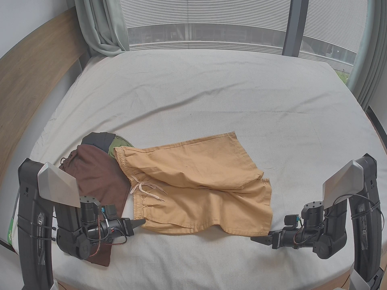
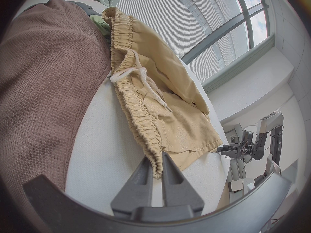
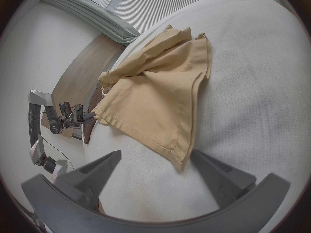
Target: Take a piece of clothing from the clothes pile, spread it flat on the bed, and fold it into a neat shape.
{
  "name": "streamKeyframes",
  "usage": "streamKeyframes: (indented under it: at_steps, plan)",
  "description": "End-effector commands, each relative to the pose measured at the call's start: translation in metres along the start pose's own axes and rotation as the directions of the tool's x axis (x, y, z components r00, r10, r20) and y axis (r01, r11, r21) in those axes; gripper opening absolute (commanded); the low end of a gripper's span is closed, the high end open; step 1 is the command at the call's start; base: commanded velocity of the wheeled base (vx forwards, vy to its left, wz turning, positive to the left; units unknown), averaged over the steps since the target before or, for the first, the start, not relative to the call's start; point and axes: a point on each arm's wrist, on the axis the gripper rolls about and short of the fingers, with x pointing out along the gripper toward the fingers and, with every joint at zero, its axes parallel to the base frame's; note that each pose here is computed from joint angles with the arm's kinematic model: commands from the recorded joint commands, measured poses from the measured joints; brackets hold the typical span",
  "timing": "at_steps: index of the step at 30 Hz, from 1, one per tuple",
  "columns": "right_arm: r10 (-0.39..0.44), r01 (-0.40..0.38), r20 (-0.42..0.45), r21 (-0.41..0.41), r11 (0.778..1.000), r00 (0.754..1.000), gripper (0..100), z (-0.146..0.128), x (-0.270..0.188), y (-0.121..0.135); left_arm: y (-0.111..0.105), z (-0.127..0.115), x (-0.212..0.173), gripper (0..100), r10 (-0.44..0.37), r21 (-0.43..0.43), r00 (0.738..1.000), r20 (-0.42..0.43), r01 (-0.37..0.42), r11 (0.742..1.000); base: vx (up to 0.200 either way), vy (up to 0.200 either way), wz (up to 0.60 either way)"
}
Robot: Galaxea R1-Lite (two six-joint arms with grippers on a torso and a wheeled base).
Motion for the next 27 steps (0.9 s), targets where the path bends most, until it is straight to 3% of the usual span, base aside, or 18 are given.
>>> streamKeyframes:
  at_steps: [1, 3, 4, 19, 24, 27]
  plan:
    - [-0.009, 0.009, 0.003, -0.001, 1.0, 1.0, 100, 0.0, 0.003, -0.002, 0.001, -0.001, 0.0, 0, 0.002, -0.001, 1.0, -0.003, -0.002, 1.0, 0.0, 0.0, 0.0]
    - [-0.007, 0.007, 0.012, -0.008, 1.0, 1.0, 100, 0.002, 0.005, -0.003, 0.001, -0.001, 0.0, 0, 0.002, -0.001, 1.0, -0.003, -0.002, 1.0, 0.0, 0.0, 0.0]
    - [-0.009, 0.009, 0.015, -0.006, 1.0, 1.0, 0, 0.003, 0.005, -0.003, 0.001, -0.001, 0.0, 0, 0.002, -0.001, 1.0, -0.003, -0.002, 1.0, 0.0, 0.0, 0.0]
    - [-0.011, 0.011, 0.015, -0.001, 1.0, 1.0, 0, 0.003, 0.0, -0.002, 0.002, -0.003, -0.002, 0, 0.005, -0.01, 1.0, -0.009, -0.005, 1.0, 0.0, 0.0, 0.0]
    - [-0.005, 0.005, -0.018, 0.017, 1.0, 1.0, 0, -0.003, -0.009, 0.001, 0.004, -0.009, -0.018, 0, 0.019, -0.042, 0.999, -0.039, -0.02, 0.999, 0.0, 0.0, 0.0]
    - [0.012, -0.011, -0.04, 0.029, 1.0, 0.999, 0, -0.007, -0.016, 0.005, 0.004, -0.014, -0.032, 0, -0.012, -0.029, 0.998, -0.07, 0.01, 1.0, 0.0, 0.0, 0.0]
